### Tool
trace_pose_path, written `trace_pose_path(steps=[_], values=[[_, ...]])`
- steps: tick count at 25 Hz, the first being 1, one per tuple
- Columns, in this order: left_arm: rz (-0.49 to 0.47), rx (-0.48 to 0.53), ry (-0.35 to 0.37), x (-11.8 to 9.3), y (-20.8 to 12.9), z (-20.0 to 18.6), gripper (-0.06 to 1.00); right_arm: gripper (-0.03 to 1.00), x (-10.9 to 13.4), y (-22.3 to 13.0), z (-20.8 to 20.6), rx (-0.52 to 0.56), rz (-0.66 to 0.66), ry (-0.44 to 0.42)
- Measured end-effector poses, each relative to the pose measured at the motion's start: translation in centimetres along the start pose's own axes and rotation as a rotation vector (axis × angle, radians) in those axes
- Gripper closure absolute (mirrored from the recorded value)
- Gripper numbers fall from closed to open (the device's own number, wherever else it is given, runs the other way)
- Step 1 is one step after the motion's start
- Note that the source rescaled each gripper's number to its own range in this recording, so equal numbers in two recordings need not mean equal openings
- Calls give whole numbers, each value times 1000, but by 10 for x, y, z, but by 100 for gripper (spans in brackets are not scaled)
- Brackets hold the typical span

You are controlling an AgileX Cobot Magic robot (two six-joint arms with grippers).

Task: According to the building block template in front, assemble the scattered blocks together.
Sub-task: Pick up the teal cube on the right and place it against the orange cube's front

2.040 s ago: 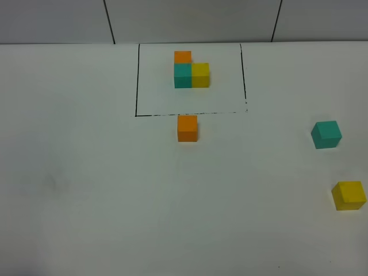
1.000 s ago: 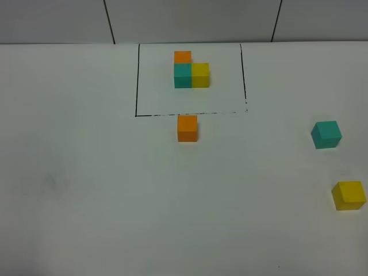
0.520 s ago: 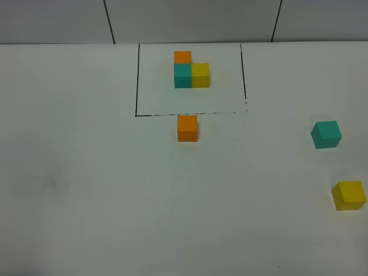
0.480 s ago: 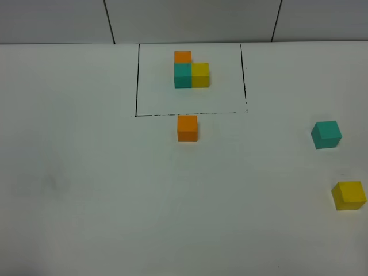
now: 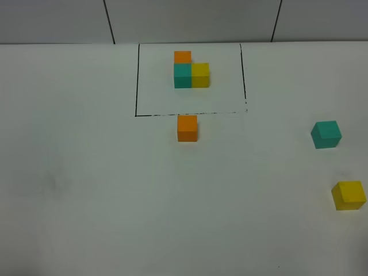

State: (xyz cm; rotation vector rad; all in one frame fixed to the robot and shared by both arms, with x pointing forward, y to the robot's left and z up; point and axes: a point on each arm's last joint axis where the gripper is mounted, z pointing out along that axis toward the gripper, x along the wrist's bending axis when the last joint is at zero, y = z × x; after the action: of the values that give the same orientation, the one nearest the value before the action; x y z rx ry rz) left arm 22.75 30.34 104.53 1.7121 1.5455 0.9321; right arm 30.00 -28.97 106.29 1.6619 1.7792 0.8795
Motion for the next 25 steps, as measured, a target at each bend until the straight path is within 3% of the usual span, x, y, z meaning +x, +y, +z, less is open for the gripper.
trace_pose_path(steps=[1, 4, 12, 16, 25], values=[[0, 0, 0, 0, 0, 0, 14, 12, -2, 11, 13, 39, 5, -2], [0, 0, 0, 0, 0, 0, 14, 0, -10, 44, 59, 143, -5, -8], [0, 1, 0, 0, 0, 0, 14, -3, -28, 93, 203, 476, -37, 29], [-1, 1, 0, 0, 0, 0, 14, -3, -33, 94, 244, 536, -30, 33], [-1, 1, 0, 0, 0, 0, 14, -3, -38, 97, 297, 586, -32, 32]])
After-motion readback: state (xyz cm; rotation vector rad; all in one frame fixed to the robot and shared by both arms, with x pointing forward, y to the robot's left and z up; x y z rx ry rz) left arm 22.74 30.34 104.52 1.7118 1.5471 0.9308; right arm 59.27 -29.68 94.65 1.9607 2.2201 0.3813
